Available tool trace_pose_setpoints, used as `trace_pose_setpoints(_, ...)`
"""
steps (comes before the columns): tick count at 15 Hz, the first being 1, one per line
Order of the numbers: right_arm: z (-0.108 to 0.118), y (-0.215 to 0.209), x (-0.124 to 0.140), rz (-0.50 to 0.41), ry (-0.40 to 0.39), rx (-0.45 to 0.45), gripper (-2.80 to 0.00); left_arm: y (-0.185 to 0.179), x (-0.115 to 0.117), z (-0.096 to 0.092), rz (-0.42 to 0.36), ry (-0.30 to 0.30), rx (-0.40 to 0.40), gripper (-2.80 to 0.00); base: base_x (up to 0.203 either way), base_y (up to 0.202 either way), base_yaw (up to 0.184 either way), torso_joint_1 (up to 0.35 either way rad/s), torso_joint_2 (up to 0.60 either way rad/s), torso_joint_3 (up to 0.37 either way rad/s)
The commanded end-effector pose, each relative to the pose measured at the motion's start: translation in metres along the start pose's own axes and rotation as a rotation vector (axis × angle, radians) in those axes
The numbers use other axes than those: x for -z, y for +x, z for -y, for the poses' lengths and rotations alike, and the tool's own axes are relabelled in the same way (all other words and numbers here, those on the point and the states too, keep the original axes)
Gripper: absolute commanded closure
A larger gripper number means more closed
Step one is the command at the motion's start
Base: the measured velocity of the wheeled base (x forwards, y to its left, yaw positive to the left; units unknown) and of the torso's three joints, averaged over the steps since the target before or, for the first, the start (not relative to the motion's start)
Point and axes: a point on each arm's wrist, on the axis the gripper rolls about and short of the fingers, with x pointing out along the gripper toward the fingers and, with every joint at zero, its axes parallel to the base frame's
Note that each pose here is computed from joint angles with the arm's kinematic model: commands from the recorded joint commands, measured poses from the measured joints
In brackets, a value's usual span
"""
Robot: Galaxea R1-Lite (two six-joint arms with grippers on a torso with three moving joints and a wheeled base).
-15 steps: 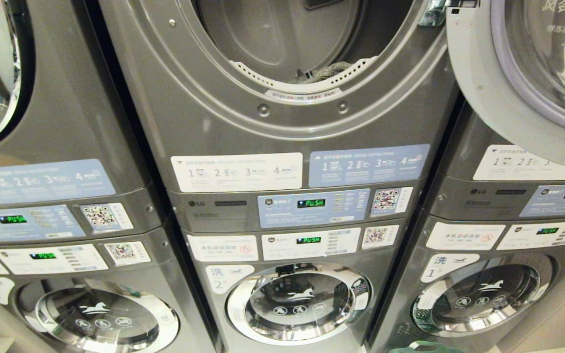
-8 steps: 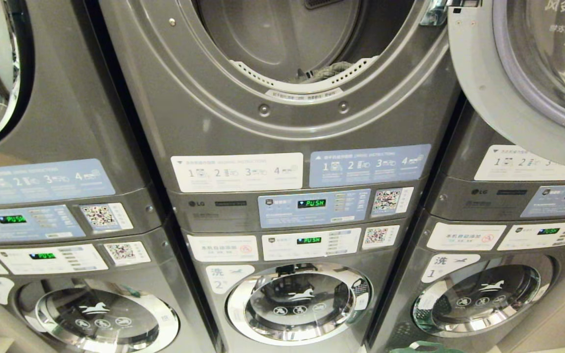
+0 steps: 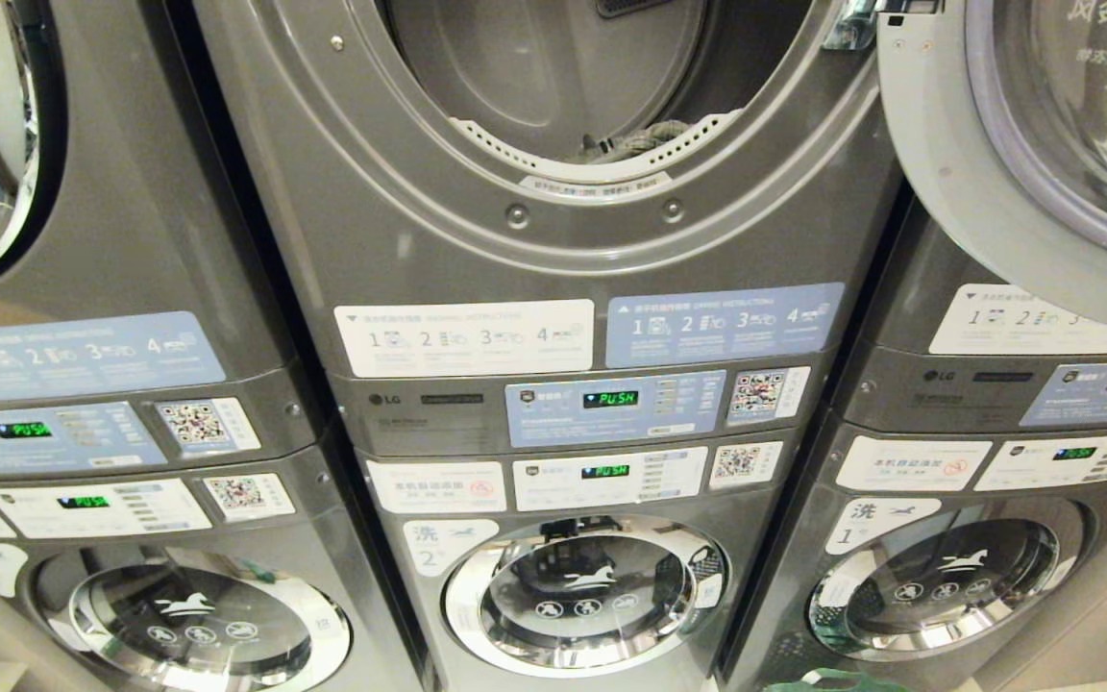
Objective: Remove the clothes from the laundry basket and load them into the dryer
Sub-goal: Close the dryer
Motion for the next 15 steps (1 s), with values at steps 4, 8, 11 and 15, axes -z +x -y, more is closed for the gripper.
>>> trace_pose_setpoints(4, -0.038, -0.019, 0.013, -0.008, 0.003, 0.0, 0.0, 0.0, 0.0, 0.0, -0.001, 0.0, -0.001, 0.0, 0.0, 0.0, 0.0, 0.0, 0.0, 0.0)
trace_pose_setpoints(8, -0.029, -0.017, 0.015, -0.008, -0.086, 0.012, 0.0, 0.0, 0.0, 0.0, 0.0, 0.0, -0.001, 0.0, 0.0, 0.0, 0.0, 0.0, 0.0, 0.0)
trace_pose_setpoints(11, -0.025, -0.016, 0.014, -0.006, -0.09, 0.016, 0.0, 0.0, 0.0, 0.0, -0.001, 0.0, -0.001, 0.0, 0.0, 0.0, 0.0, 0.0, 0.0, 0.0)
trace_pose_setpoints(15, -0.028, -0.02, 0.019, -0.015, -0.069, 0.023, 0.0, 0.0, 0.0, 0.0, -0.001, 0.0, -0.001, 0.0, 0.0, 0.0, 0.0, 0.0, 0.0, 0.0)
